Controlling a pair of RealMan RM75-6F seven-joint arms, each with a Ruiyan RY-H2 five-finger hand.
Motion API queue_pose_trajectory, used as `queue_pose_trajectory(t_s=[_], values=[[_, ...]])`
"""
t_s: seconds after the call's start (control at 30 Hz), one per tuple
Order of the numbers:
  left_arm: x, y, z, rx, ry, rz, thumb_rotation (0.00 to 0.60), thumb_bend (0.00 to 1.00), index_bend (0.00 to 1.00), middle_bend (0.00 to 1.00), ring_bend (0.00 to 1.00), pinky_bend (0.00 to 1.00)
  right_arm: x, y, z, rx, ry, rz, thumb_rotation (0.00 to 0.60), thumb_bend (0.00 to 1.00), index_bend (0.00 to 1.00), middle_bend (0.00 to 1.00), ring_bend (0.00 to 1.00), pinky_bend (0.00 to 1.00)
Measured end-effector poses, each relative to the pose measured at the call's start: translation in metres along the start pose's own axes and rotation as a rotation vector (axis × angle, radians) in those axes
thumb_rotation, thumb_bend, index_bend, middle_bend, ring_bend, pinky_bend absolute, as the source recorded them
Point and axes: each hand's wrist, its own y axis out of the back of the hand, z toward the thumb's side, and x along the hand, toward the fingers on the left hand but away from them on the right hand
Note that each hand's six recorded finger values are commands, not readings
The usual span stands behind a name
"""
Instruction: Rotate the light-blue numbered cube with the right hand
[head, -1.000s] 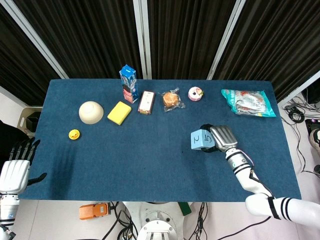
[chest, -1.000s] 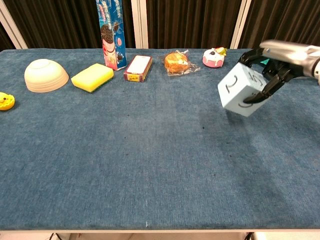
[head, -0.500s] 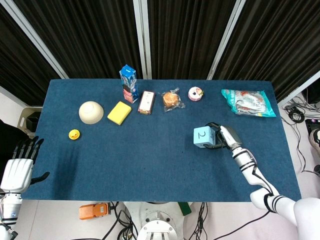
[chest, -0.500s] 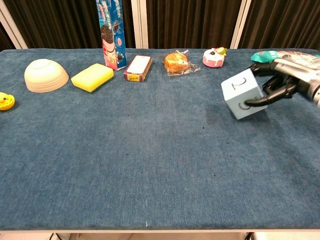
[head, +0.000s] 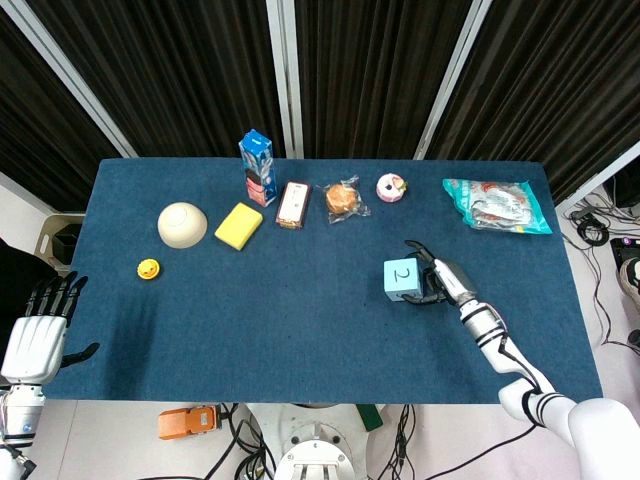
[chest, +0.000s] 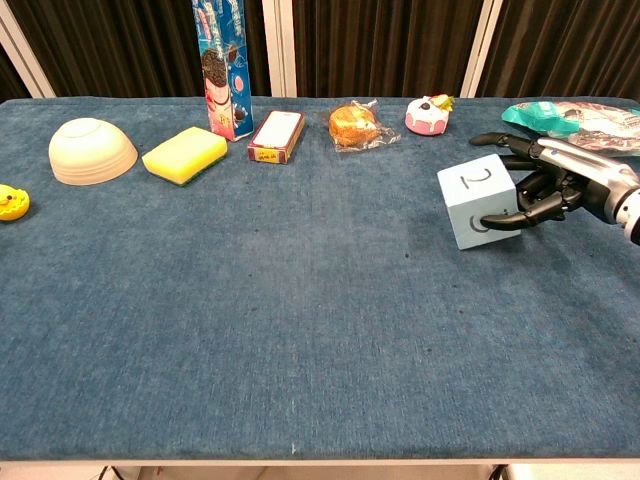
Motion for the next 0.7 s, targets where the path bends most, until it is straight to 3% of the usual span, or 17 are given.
queue_pose_trajectory(t_s=[0.3,0.5,0.57,0.7], values=[[0.000,0.001,-0.002,0.001,0.002,0.005,0.600,0.00,0.00,0.00,0.00,0.00,0.019,0.019,-0.003,0.132,-0.045,0.018,0.477,0.19,0.00,0.14,0.70,0.81],[0.001,0.002,-0.001,-0.002,0.000,0.007,0.600,0.00,0.00,0.00,0.00,0.00,0.038,0.044,-0.001,0.303,-0.070,-0.014,0.444,0.17,0.00,0.13,0.62,0.79],[0.001,0.002,0.000,-0.006,0.000,0.006,0.600,0.00,0.00,0.00,0.00,0.00,0.047,0.055,0.002,0.386,-0.077,-0.048,0.443,0.17,0.00,0.13,0.50,0.71],[0.002,0.000,0.001,-0.018,0.001,0.006,0.600,0.00,0.00,0.00,0.00,0.00,0.073,0.077,0.010,0.550,-0.103,-0.142,0.441,0.18,0.00,0.12,0.10,0.29]])
